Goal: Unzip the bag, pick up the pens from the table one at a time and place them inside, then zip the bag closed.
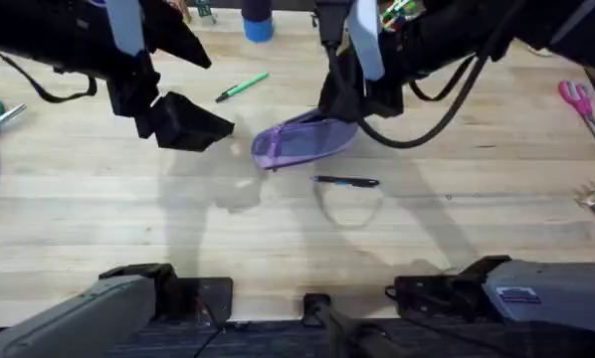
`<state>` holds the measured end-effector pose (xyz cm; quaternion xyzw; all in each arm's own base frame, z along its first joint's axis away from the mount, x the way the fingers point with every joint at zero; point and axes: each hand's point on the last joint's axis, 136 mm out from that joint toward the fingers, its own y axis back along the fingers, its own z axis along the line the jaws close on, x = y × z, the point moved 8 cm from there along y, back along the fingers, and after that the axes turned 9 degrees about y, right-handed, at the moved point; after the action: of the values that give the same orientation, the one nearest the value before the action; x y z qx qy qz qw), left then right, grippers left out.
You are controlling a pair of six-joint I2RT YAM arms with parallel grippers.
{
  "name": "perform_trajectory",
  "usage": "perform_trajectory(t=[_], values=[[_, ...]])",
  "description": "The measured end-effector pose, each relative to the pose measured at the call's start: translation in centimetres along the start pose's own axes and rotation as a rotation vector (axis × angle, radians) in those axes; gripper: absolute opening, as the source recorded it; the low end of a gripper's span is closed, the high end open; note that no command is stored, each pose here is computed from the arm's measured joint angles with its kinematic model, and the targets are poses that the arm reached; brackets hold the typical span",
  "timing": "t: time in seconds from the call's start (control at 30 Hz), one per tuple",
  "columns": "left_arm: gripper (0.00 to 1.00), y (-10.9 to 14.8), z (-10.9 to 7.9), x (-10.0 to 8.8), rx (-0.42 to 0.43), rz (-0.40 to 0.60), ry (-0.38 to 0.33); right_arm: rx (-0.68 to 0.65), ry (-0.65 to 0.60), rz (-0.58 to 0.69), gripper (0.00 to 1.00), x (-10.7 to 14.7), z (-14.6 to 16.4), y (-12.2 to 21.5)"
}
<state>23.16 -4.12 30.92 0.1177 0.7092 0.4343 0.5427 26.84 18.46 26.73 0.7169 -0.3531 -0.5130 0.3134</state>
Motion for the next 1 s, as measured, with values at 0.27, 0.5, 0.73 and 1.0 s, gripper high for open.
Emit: perform_trajectory(t=[0.27, 0.5, 0.73, 1.0], values=[[0.995, 0.0, 0.0, 0.0, -0.003, 0.0, -0.002, -0.072, -0.037, 0.058, 0.029, 0.8, 1.3, 0.1], [0.995, 0.0, 0.1, 0.0, -0.004, 0.001, -0.002, -0.021, 0.027, 0.071, 0.029, 0.1, 0.3, 1.4], [0.995, 0.0, 0.0, 0.0, -0.003, 0.001, -0.002, -0.024, 0.064, 0.111, 0.029, -1.1, -1.4, 3.1], [0.995, 0.0, 0.0, 0.0, -0.002, 0.002, 0.0, -0.156, 0.102, 0.211, 0.029, 0.0, -3.2, 0.4]])
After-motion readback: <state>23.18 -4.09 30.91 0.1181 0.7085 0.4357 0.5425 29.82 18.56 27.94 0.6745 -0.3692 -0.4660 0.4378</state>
